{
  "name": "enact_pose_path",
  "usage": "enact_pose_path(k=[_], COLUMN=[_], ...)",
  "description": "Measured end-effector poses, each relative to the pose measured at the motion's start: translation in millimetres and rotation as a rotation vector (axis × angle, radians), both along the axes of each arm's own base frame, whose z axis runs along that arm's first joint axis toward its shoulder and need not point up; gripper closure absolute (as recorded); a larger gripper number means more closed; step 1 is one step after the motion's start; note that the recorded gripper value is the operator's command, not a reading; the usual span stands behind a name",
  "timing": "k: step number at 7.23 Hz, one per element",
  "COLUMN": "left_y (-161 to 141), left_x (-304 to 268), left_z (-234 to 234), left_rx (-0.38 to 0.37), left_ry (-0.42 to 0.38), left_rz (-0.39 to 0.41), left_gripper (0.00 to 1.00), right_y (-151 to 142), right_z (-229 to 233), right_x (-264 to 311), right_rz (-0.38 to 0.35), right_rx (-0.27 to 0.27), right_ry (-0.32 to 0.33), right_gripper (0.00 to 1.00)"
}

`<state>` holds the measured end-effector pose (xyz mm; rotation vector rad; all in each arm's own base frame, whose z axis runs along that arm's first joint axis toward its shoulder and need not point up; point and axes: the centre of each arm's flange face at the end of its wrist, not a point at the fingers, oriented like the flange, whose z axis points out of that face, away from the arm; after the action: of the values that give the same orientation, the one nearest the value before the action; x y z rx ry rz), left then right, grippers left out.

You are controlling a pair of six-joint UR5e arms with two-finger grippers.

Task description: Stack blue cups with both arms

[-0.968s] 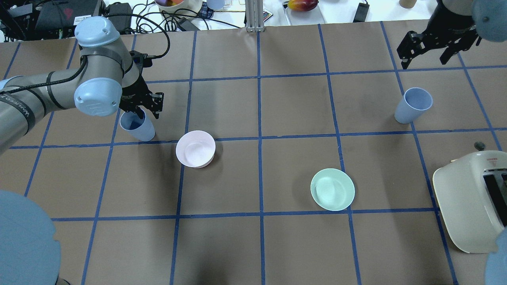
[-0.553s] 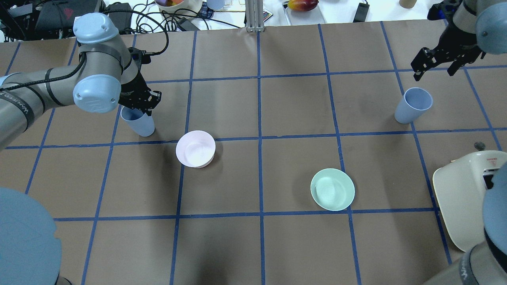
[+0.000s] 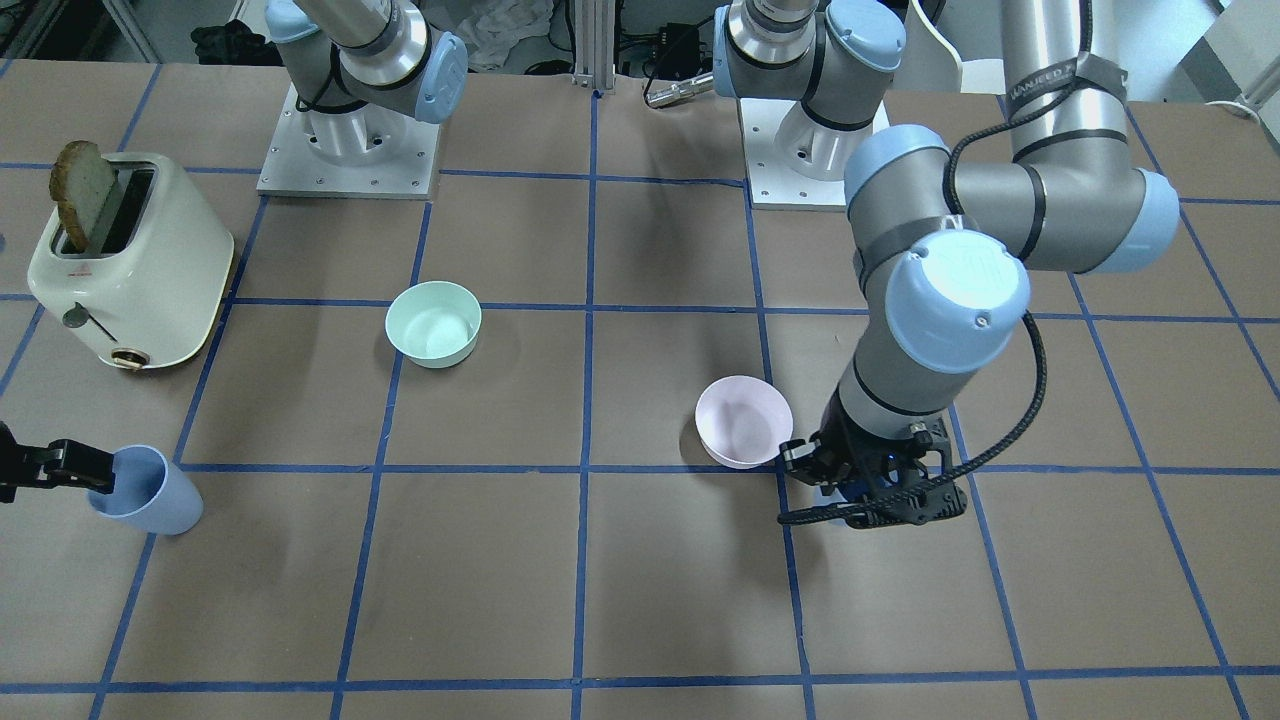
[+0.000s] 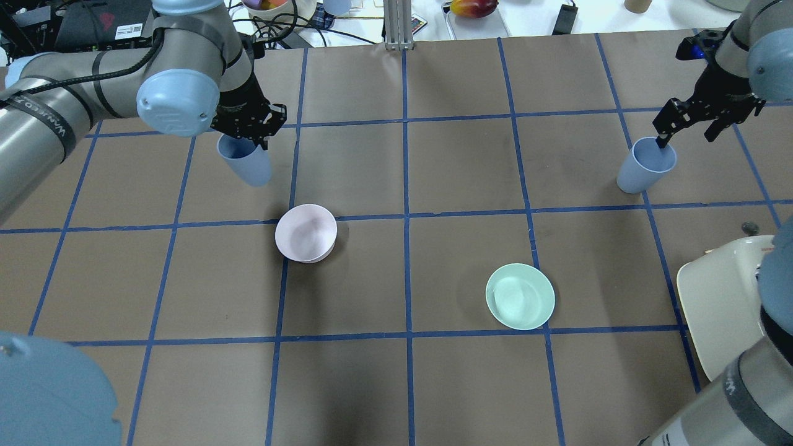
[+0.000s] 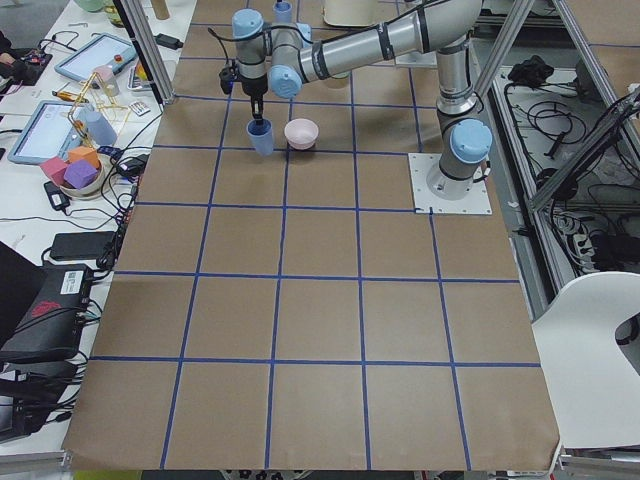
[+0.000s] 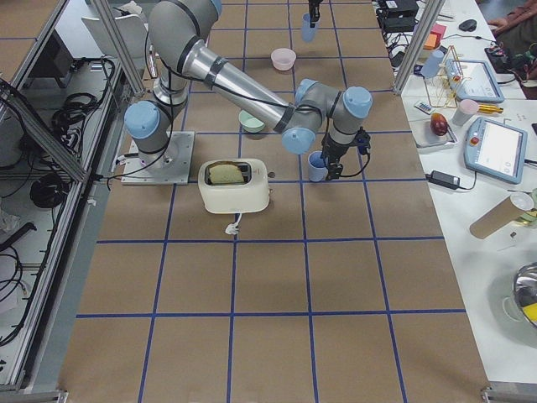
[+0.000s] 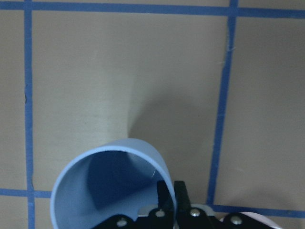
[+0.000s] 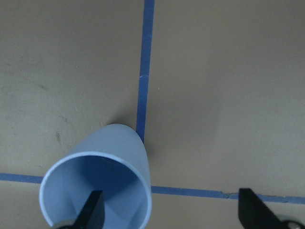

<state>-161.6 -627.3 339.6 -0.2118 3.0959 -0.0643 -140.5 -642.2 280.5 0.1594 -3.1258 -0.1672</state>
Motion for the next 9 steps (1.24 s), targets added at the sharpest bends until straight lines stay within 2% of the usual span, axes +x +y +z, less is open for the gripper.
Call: enact_pose_path(k=[2, 3, 4, 5, 7, 9], left_y=[-18.1, -37.8, -58.3, -74.3, -89.0, -96.1], left_x=[-42.5, -66.8, -98.2, -131.4, -186.0, -209.8], left_z=[18.0, 20.9, 19.7, 14.2, -4.3, -25.7], left_rx=[-0.05, -0.079, -0.105, -0.126, -0.139, -0.151], left_ry=[0.044, 0.056, 0.065, 0.074, 0.086, 0.096], left_rz=[0.09, 0.092, 0.092, 0.102, 0.132, 0.162], left_gripper=[1.0, 1.0, 1.0, 1.0, 1.0, 1.0], right_y=[0.3, 0.0, 0.0, 0.8, 2.3, 3.7], right_z=[-9.6, -16.2, -22.7, -27.0, -30.7, -30.1], right_x=[-2.1, -2.5, -2.5, -2.2, -1.6, -1.3], right_rz=[0.001, 0.002, 0.003, 0.003, 0.003, 0.003], right_rx=[0.021, 0.033, 0.044, 0.051, 0.059, 0.068], right_ry=[-0.009, -0.014, -0.019, -0.023, -0.026, -0.027], right_gripper=[0.0, 0.0, 0.12, 0.48, 1.0, 1.0])
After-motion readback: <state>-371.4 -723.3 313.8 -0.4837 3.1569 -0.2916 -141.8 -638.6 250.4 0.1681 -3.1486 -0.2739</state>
